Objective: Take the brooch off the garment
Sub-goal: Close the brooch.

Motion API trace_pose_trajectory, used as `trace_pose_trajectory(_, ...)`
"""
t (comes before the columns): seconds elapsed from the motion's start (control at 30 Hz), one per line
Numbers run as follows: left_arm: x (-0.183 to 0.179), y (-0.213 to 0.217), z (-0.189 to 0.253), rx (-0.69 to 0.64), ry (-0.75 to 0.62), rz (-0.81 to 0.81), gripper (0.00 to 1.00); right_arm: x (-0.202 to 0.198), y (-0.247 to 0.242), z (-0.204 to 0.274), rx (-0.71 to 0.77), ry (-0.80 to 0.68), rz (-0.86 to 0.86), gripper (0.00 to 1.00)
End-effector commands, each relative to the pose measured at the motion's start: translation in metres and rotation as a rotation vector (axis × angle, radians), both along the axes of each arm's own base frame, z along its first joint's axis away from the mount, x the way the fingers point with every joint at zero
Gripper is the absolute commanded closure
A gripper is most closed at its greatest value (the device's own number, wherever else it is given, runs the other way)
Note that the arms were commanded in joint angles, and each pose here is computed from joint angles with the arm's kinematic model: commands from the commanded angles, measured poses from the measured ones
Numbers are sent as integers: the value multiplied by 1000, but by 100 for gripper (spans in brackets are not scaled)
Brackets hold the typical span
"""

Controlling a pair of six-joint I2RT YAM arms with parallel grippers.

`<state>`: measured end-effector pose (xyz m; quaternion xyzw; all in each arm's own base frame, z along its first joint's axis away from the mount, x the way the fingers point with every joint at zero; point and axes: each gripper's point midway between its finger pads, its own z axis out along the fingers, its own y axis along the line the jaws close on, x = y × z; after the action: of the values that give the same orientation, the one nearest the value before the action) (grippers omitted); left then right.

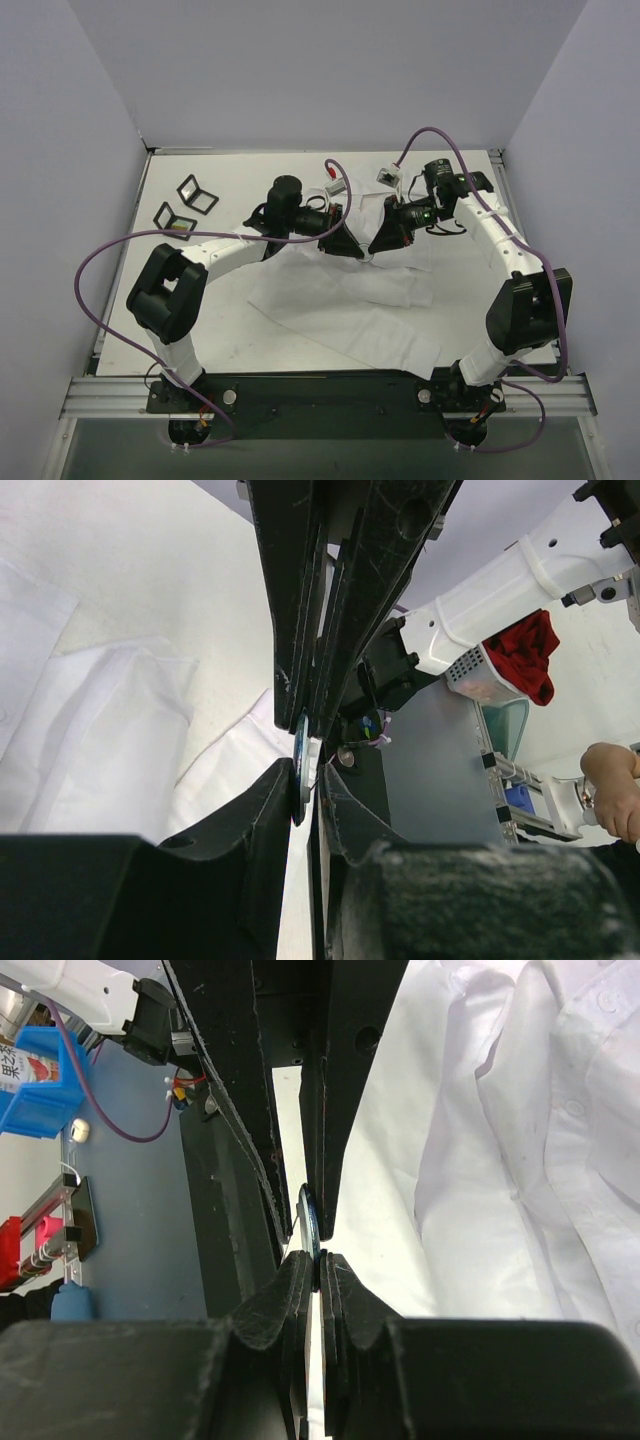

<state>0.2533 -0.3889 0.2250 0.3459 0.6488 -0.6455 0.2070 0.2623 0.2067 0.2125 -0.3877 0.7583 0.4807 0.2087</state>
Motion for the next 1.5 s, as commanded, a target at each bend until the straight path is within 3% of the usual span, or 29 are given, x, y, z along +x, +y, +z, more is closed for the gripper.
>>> trace_pose_trajectory(0.0, 4, -4, 10, -13, -48, 10, 74, -2, 5, 11, 29, -30, 31, 100)
trace_pose_trajectory(1.1, 19, -4, 4, 50, -53, 121, 77, -6, 11, 7, 7, -36, 55, 100)
trace_pose_trajectory(1.47, 22, -4, 5, 48, -48, 135, 72, -7, 11, 4, -4, -35, 58, 100)
